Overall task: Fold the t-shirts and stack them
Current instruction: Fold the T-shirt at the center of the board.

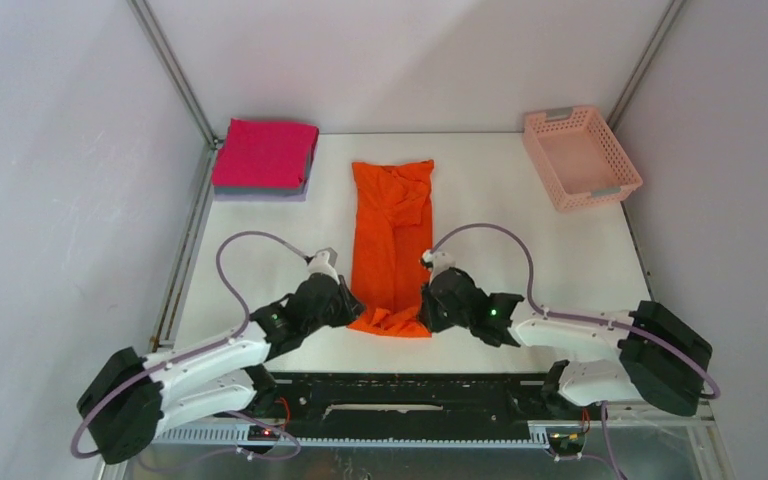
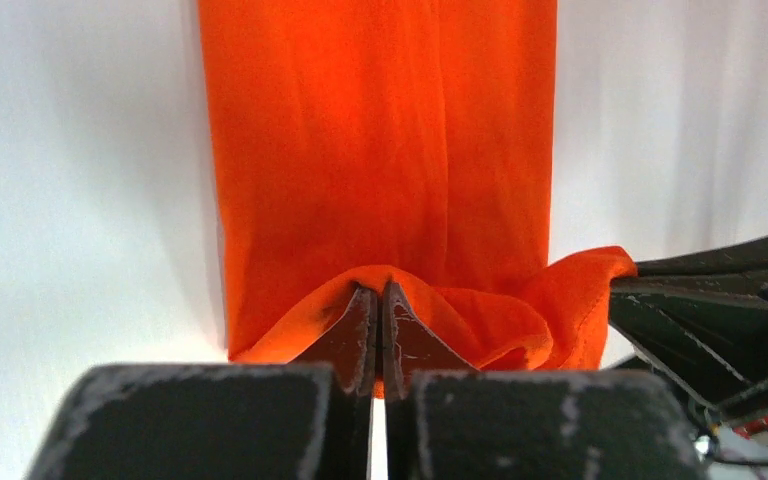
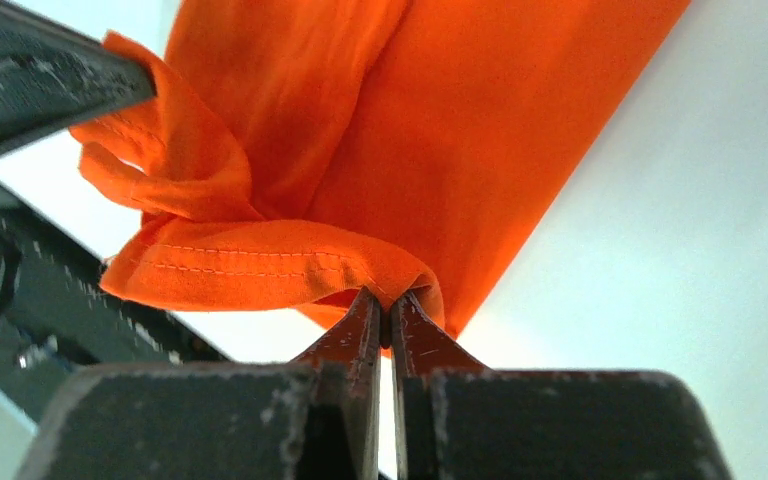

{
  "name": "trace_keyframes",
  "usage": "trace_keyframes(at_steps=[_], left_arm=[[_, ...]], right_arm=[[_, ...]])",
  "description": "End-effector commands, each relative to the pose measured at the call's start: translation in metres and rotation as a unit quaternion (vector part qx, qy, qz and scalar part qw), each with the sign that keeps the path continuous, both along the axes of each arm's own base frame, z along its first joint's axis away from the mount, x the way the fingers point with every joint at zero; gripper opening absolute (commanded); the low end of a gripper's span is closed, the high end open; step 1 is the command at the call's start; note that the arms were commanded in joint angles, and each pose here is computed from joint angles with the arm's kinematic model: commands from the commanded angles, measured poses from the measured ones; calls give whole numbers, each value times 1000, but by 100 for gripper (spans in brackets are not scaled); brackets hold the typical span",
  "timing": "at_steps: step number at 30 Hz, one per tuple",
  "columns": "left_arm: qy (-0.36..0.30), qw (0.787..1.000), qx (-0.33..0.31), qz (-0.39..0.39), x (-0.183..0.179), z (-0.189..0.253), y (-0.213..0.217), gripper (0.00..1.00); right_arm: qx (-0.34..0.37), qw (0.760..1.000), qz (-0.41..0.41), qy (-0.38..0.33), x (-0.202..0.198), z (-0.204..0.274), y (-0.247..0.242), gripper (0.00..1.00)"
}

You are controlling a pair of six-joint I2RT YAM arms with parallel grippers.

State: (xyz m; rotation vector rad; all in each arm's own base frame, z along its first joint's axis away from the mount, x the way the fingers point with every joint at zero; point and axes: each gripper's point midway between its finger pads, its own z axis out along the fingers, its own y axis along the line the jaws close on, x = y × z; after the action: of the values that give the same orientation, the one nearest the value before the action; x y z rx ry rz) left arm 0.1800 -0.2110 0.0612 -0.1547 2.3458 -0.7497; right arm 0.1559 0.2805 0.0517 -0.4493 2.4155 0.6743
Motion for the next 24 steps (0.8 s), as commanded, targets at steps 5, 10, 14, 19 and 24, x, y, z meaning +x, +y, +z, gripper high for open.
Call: trace_keyframes(at_steps=[5,10,14,19,24], left_arm=[[-71,995,3,63,90,50,-8,0],[-65,994,23,86,126,54,-2,0],[-63,994,27,88,150,56,1,0],[-53,995,23,85,178,54,0,0],[-44,995,24,87,197,48,3,0]], right_arm=[[33,996,-50,-69,91,39,20,0],[17,994,-74,-82,131,43,14,0],[13,992,-91,-89,158,45,6,0],[20,992,-92,-87,183,45,5,0],[4,988,-120,-98,206,35,-1,0]])
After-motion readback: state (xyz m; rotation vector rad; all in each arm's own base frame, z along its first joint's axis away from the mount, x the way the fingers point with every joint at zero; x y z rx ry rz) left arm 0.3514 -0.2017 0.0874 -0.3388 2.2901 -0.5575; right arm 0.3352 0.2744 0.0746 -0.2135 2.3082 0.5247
